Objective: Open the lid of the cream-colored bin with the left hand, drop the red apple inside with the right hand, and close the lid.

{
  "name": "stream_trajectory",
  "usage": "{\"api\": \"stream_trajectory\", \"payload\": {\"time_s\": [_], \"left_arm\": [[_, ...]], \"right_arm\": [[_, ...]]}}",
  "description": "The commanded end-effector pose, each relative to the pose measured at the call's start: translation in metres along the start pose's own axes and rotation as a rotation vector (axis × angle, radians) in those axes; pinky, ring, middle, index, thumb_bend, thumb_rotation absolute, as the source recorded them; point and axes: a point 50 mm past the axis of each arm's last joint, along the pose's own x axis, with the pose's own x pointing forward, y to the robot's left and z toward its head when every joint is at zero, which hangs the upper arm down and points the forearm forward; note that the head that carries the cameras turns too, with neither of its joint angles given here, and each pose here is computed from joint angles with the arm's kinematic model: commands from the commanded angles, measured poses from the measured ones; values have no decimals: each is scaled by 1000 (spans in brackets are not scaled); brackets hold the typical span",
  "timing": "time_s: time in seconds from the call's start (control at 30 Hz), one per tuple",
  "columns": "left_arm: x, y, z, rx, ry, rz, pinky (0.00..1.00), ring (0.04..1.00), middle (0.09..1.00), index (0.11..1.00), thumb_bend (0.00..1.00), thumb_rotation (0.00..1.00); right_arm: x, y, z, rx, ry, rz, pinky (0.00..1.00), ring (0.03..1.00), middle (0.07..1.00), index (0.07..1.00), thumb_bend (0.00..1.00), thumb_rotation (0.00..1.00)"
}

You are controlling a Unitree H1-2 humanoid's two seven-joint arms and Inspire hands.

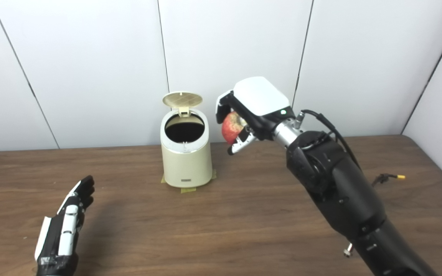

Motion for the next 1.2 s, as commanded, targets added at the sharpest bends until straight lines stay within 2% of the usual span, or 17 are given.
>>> {"api": "stream_trajectory", "payload": {"time_s": [0.0, 0.13, 0.2, 0.33, 0.63, 0.9, 1.17], "left_arm": [[10, -2, 10, -10, -51, -3, 957, 954, 941, 911, 310, 1000], [9, -4, 10, -8, -51, -9, 960, 957, 946, 919, 302, 1000], [8, -6, 10, -7, -51, -14, 954, 956, 946, 920, 297, 1000], [7, -7, 11, 2, -59, -31, 963, 963, 952, 927, 317, 1000], [6, -8, 13, 13, -64, -37, 968, 970, 956, 927, 323, 1000], [6, -10, 13, 14, -68, -37, 971, 974, 958, 927, 291, 996], [6, -11, 13, 19, -62, -38, 974, 975, 957, 925, 295, 972]], "right_arm": [[15, -32, 12, -12, -58, -129, 373, 449, 533, 458, 515, 0], [26, -29, 21, -40, -94, -142, 393, 437, 543, 460, 515, 0], [32, -23, 25, -8, -114, -160, 413, 436, 538, 460, 515, 0], [43, -9, 30, 65, -130, -181, 318, 410, 548, 479, 512, 0], [71, 27, 37, 56, -144, -270, 320, 420, 562, 466, 510, 0], [88, 49, 30, 18, -148, -272, 323, 426, 573, 464, 508, 0], [92, 63, 26, 16, -151, -261, 333, 426, 570, 461, 509, 0]]}}
